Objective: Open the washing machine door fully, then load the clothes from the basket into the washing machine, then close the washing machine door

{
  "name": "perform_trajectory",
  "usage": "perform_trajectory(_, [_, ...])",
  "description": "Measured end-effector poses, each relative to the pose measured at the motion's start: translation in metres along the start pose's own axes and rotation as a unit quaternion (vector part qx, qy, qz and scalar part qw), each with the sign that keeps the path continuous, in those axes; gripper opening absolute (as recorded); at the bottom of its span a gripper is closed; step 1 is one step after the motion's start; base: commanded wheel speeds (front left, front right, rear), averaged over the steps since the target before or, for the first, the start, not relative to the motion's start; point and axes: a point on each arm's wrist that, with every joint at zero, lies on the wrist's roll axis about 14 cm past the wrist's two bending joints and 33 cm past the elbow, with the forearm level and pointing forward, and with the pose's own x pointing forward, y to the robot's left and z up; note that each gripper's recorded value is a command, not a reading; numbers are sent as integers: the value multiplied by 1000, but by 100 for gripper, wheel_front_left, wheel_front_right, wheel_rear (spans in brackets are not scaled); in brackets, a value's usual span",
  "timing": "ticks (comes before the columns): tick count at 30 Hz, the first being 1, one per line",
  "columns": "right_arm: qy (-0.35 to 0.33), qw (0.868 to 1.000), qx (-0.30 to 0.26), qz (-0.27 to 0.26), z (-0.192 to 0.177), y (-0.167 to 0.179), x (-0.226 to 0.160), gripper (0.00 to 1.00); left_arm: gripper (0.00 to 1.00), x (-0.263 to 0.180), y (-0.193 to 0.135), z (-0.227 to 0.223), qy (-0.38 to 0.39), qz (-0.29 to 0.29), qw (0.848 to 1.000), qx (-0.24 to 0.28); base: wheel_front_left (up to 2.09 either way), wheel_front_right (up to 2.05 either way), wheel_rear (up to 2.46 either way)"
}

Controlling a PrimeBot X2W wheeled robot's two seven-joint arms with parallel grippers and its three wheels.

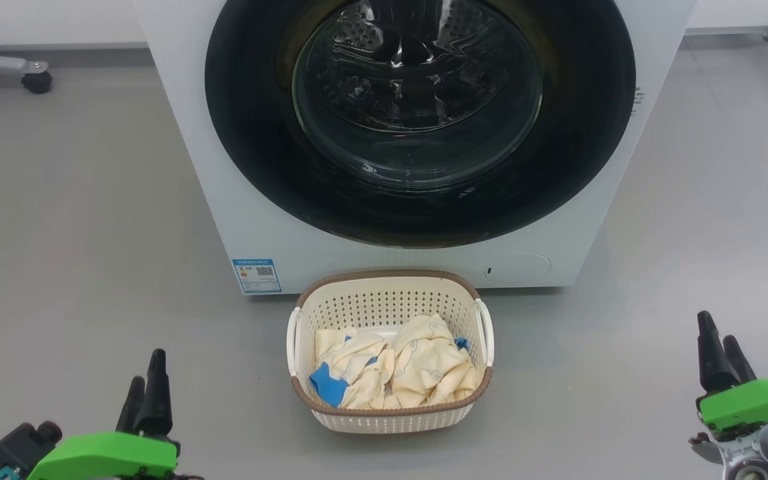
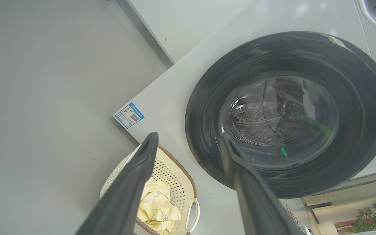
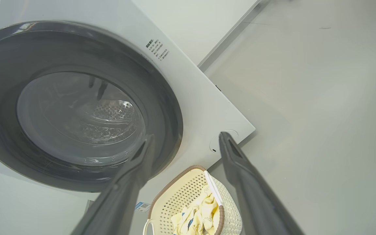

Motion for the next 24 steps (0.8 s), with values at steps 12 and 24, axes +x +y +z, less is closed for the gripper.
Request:
perform_trajectory(12, [-13,995,-98,16,8,9,4,100,100,3,-17,1,-6,-30,994,102,0,0,0])
perform_trajectory(24, [-21,985,-171,30,10,14,5,100,100,4,-25,1,-12,-46,982,182,0,0,0])
